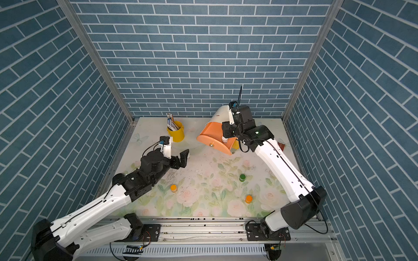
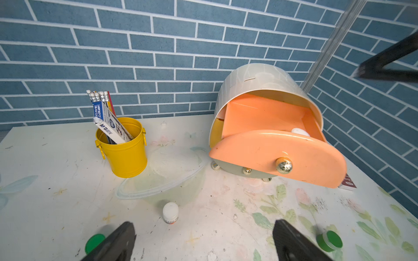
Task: Put the paint cans in the drawer according to color
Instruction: Place the paint can in the drawer, then pick up the paint can at the center of the board.
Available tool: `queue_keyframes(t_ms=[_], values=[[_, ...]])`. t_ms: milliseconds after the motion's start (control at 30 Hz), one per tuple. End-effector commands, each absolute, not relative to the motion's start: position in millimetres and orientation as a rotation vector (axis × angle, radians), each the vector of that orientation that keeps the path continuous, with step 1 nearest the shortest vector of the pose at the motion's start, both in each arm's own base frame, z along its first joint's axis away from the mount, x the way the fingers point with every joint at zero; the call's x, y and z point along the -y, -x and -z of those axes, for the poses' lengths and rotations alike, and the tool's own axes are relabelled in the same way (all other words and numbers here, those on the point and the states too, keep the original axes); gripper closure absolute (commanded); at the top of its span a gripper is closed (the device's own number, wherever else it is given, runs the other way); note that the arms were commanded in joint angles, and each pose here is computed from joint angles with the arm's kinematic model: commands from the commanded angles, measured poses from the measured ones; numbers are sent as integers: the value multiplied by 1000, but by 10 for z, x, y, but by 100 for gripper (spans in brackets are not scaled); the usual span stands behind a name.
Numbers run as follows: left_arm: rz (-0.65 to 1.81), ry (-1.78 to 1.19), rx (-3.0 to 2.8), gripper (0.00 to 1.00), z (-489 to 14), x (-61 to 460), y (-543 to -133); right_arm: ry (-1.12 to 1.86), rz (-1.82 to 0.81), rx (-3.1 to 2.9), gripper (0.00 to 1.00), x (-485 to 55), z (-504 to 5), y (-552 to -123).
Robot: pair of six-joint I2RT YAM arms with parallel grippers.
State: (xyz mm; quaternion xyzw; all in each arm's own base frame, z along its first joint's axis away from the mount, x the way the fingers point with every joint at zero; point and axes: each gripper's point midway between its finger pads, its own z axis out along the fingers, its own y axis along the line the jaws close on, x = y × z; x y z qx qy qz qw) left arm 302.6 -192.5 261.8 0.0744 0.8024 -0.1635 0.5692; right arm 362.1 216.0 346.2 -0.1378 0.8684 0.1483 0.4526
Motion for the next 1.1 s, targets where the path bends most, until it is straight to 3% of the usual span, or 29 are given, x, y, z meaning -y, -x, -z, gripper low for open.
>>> queue_keyframes(t_ms=[0, 367, 700, 1067], values=[[395, -116, -1886, 0, -2564, 1869, -3150, 318, -411, -2093, 47, -2065, -3689, -3446], [314, 29, -2085, 0, -1755, 1655, -3506, 260, -465, -2045, 46, -1805, -3729, -3027], [217, 54, -2247, 9, -1047, 1728, -3781, 221, -513, -2047, 46, -1648, -3556, -2732], [122, 40, -2310, 19, -684, 1822, -4061, 202, -506, -2040, 45, -1552, -3560, -2630]])
